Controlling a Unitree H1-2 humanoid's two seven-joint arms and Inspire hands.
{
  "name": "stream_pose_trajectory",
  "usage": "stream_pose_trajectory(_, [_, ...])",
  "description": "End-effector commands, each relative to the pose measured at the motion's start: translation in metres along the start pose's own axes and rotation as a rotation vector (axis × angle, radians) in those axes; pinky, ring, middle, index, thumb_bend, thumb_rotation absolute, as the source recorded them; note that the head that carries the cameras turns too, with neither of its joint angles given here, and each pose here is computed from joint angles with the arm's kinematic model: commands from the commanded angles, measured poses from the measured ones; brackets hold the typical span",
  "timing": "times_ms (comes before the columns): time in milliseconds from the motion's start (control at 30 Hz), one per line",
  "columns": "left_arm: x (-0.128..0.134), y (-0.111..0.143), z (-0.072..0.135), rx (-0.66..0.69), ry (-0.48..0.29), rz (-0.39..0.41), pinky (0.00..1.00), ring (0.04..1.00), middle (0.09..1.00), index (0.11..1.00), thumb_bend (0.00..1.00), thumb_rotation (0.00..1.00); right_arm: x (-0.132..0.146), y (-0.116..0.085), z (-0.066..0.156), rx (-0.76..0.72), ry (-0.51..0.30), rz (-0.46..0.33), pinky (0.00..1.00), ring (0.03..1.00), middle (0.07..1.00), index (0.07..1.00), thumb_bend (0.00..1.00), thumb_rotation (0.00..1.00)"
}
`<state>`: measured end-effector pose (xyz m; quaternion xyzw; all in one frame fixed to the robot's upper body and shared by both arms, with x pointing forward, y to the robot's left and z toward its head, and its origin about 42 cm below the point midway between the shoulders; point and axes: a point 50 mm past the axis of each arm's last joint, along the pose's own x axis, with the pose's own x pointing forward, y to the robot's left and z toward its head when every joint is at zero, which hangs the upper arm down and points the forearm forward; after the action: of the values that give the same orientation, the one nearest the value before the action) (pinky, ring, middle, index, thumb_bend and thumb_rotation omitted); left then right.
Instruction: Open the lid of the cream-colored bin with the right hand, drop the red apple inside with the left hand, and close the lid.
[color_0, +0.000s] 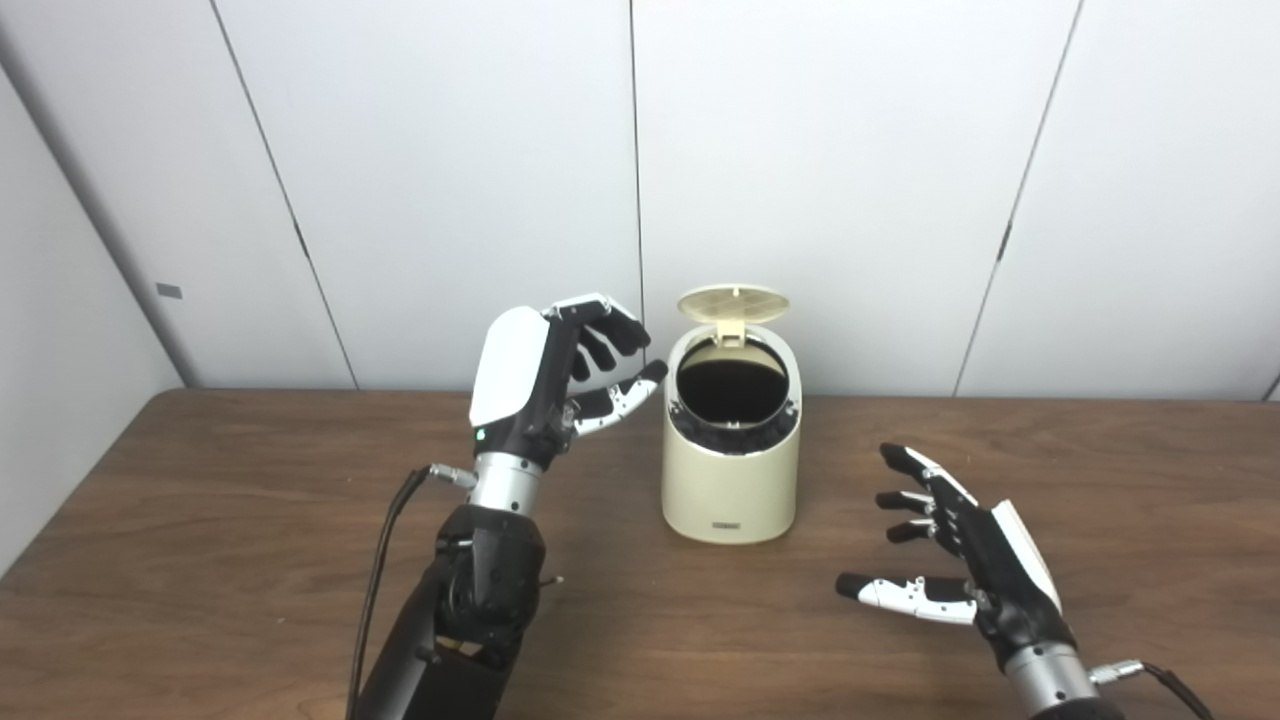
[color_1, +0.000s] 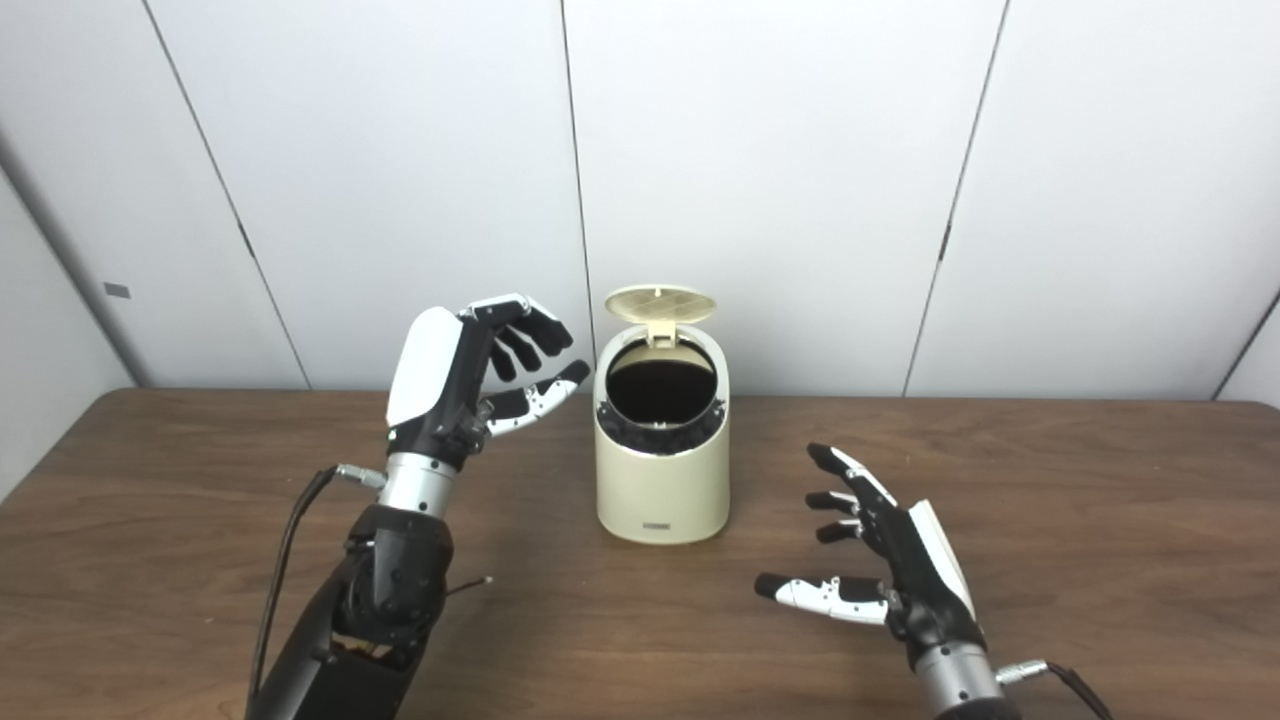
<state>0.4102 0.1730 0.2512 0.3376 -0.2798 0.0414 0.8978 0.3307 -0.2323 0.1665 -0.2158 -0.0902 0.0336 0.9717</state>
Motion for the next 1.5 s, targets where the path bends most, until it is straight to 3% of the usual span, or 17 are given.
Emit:
stream_pose_trajectory(0, [0.014, 0.015, 0.015, -0.027, -0.077, 0.068, 0.31, 0.433, 0.512, 0.492, 0.51, 0.07, 0.009, -0.005, 0.016, 0.011, -0.079, -0.02, 0.63, 0.768, 0.901, 0.869, 0.75, 0.13])
stream_pose_trajectory(100, [0.012, 0.02, 0.01, -0.079, -0.071, 0.076, 0.31, 0.434, 0.517, 0.492, 0.51, 0.07, 0.009, -0.005, 0.016, 0.006, -0.08, -0.023, 0.64, 0.768, 0.901, 0.874, 0.75, 0.15])
stream_pose_trajectory(167, [0.007, 0.025, 0.005, -0.199, -0.036, 0.064, 0.32, 0.443, 0.531, 0.492, 0.51, 0.06, 0.01, -0.006, 0.016, 0.001, -0.079, -0.025, 0.64, 0.769, 0.899, 0.878, 0.74, 0.17])
stream_pose_trajectory(333, [-0.005, 0.035, -0.009, -0.375, 0.049, 0.02, 0.46, 0.569, 0.628, 0.497, 0.5, 0.07, 0.013, -0.011, 0.02, 0.015, -0.091, -0.034, 0.6, 0.773, 0.905, 0.88, 0.75, 0.18])
stream_pose_trajectory(467, [-0.023, 0.041, -0.028, -0.483, 0.119, -0.006, 0.52, 0.635, 0.705, 0.725, 0.63, 0.28, 0.021, -0.017, 0.025, 0.014, -0.125, -0.036, 0.61, 0.787, 0.91, 0.884, 0.74, 0.22])
stream_pose_trajectory(567, [-0.039, 0.04, -0.042, -0.548, 0.177, -0.002, 0.54, 0.674, 0.732, 0.773, 0.72, 0.33, 0.031, -0.025, 0.035, 0.004, -0.166, -0.04, 0.65, 0.777, 0.893, 0.873, 0.73, 0.26])
stream_pose_trajectory(667, [-0.053, 0.033, -0.053, -0.656, 0.217, 0.004, 0.52, 0.685, 0.744, 0.782, 0.75, 0.27, 0.041, -0.033, 0.044, -0.002, -0.186, -0.042, 0.66, 0.784, 0.891, 0.874, 0.73, 0.3])
stream_pose_trajectory(733, [-0.065, 0.027, -0.062, -0.737, 0.242, 0.002, 0.51, 0.67, 0.744, 0.772, 0.71, 0.17, 0.049, -0.037, 0.049, -0.004, -0.199, -0.046, 0.66, 0.793, 0.886, 0.87, 0.74, 0.32])
stream_pose_trajectory(800, [-0.073, 0.023, -0.068, -0.772, 0.256, 0.0, 0.51, 0.668, 0.745, 0.767, 0.67, 0.13, 0.054, -0.039, 0.052, 0.002, -0.211, -0.047, 0.68, 0.795, 0.879, 0.859, 0.75, 0.33])
stream_pose_trajectory(1000, [-0.105, 0.007, -0.09, -0.835, 0.337, 0.001, 0.54, 0.677, 0.742, 0.754, 0.67, 0.17, 0.064, -0.045, 0.06, -0.002, -0.243, -0.051, 0.73, 0.792, 0.883, 0.842, 0.77, 0.33])
stream_pose_trajectory(1167, [-0.133, -0.008, -0.109, -0.883, 0.419, -0.002, 0.53, 0.653, 0.713, 0.721, 0.66, 0.13, 0.073, -0.053, 0.073, -0.023, -0.298, -0.037, 0.72, 0.801, 0.896, 0.86, 0.74, 0.32])
stream_pose_trajectory(1333, [-0.152, -0.02, -0.119, -0.874, 0.444, -0.011, 0.51, 0.65, 0.697, 0.719, 0.6, 0.08, 0.087, -0.062, 0.098, -0.105, -0.357, -0.009, 0.68, 0.801, 0.885, 0.859, 0.71, 0.42])
stream_pose_trajectory(1467, [-0.16, -0.024, -0.121, -0.869, 0.465, -0.014, 0.54, 0.655, 0.696, 0.723, 0.58, 0.05, 0.102, -0.064, 0.125, -0.152, -0.408, 0.026, 0.69, 0.8, 0.851, 0.849, 0.66, 0.41])
